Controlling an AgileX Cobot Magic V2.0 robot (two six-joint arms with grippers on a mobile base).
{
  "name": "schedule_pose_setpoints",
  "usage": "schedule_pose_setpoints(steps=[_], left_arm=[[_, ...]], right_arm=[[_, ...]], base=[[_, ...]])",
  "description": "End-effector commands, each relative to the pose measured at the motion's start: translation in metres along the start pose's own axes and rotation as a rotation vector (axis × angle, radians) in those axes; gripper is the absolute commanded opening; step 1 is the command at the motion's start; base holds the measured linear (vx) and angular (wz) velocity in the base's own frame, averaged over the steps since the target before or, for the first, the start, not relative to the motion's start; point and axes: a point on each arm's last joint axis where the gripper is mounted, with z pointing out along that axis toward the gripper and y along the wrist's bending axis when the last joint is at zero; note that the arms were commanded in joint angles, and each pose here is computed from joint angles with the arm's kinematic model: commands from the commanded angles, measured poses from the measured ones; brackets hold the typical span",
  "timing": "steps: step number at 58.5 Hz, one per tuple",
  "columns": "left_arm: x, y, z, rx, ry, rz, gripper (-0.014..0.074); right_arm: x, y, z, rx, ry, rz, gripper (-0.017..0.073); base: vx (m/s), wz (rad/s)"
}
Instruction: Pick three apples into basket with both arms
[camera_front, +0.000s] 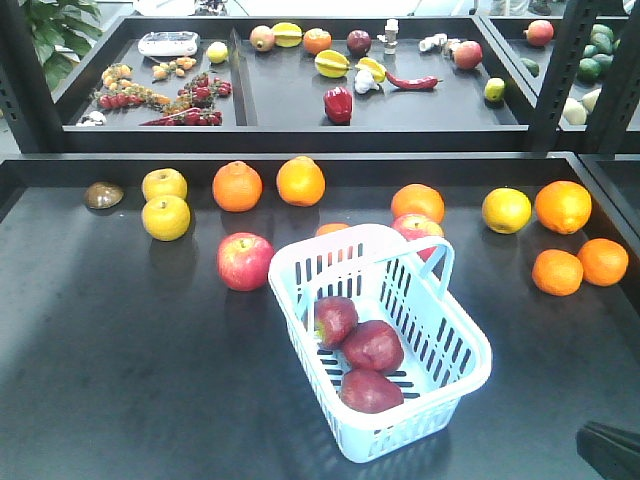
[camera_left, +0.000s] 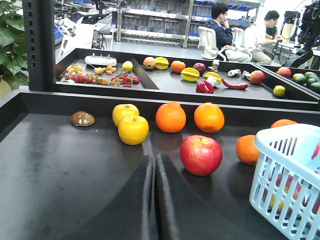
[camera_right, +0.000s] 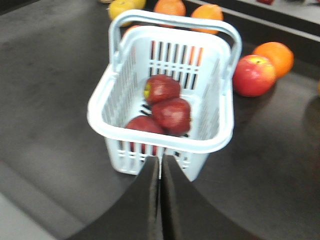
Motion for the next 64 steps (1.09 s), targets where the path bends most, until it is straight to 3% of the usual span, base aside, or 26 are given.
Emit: schedule_pose_setpoints(steps=[1,12,28,44,50,57,64], left_arm=[[-0.015,-0.003,-0.003,0.022,-0.104,-0.012,-0.0006],[-0.015,-0.003,-0.003,0.022,-0.104,-0.012,-0.0006],[-0.015,-0.003,-0.003,0.022,-0.104,-0.012,-0.0006],[-0.015,-0.003,-0.003,0.022,-0.103,-0.013,-0.0006],[-0.015,-0.003,-0.003,0.022,-0.103,-0.013,-0.0006],[-0.015,-0.003,-0.003,0.022,-0.103,-0.013,-0.0006],[-0.015,-0.003,-0.003,0.022,-0.103,-0.013,-0.0006]], right_arm=[[0.005,-0.006,0.006,0.092,-0.135,0.031,-0.0006],[0.05,-0.005,0.023,0.143,-0.194,0.196,-0.0006],[0.081,-0.005,0.024,0.192,-0.228,0.297,-0.0006],[0.083,-0.013,0.019,0.353,-0.256,0.33,-0.0006],[0.084,-0.017,0.017,0.422,-0.246,0.303,-0.0006],[0.084,-0.021,0.015,0.494,-0.232,0.223,-0.0006],[0.084,-0.021,0.015,0.492,-0.246,0.252,-0.0006]], base=[[0.0,0.0],[0.0,0.0],[0.0,0.0],[0.0,0.0],[0.0,0.0],[0.0,0.0],[0.0,0.0]])
